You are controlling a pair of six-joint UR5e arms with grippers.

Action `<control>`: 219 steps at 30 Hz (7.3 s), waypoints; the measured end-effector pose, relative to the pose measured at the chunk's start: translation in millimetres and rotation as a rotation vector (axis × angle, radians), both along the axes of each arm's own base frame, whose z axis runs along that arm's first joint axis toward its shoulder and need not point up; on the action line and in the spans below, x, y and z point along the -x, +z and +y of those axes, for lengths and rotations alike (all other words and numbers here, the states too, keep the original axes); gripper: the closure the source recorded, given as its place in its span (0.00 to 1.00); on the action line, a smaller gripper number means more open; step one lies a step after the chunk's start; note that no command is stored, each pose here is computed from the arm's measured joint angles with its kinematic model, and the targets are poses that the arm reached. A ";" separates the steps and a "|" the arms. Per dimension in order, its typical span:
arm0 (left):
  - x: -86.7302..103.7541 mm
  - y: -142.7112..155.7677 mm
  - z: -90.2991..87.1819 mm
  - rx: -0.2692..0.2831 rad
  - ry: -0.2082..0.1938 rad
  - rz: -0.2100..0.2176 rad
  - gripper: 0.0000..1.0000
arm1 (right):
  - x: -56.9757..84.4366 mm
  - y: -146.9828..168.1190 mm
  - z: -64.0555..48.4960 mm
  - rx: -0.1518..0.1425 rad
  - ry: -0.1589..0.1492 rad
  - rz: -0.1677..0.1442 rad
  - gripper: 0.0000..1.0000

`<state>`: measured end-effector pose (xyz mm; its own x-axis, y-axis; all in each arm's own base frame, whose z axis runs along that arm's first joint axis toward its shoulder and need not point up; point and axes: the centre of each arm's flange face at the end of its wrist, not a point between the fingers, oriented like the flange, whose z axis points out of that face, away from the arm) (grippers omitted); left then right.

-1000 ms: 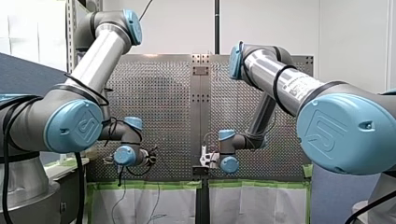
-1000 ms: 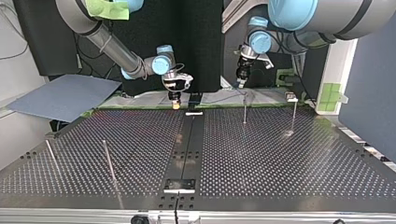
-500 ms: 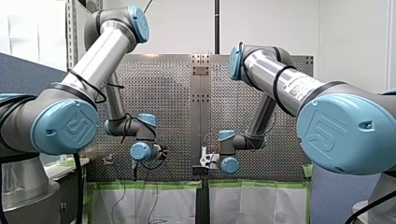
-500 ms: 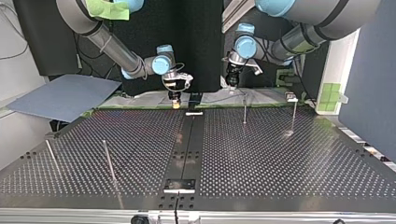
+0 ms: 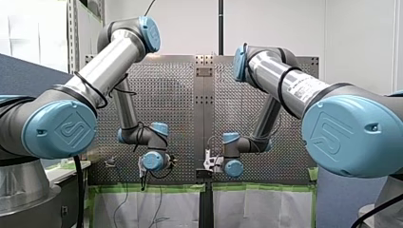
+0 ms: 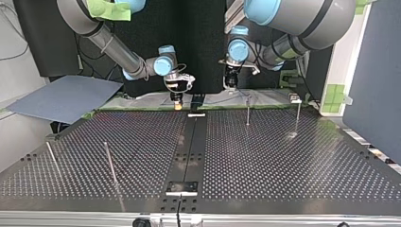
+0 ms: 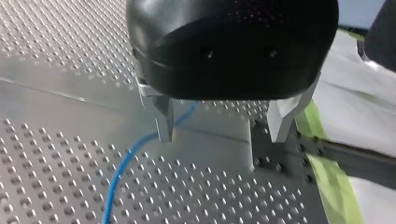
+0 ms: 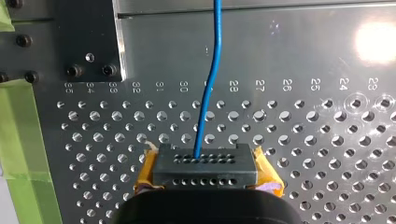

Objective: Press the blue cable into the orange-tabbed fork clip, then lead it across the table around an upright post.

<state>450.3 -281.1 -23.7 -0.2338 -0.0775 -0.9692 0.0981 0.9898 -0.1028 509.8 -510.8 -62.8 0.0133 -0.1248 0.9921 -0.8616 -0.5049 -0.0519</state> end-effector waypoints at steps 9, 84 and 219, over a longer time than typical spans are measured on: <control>-8.1 1.4 -1.7 -0.072 0.036 0.012 0.00 | 1.6 -0.2 -1.6 0.001 -0.003 0.001 1.00; -65.9 25.9 -16.0 -0.143 0.158 0.003 1.00 | 3.0 -4.1 -1.4 -0.002 -0.004 0.004 1.00; -28.6 525.1 -91.8 0.140 -0.076 -0.361 1.00 | 134.8 615.6 37.3 0.324 -0.224 -0.182 1.00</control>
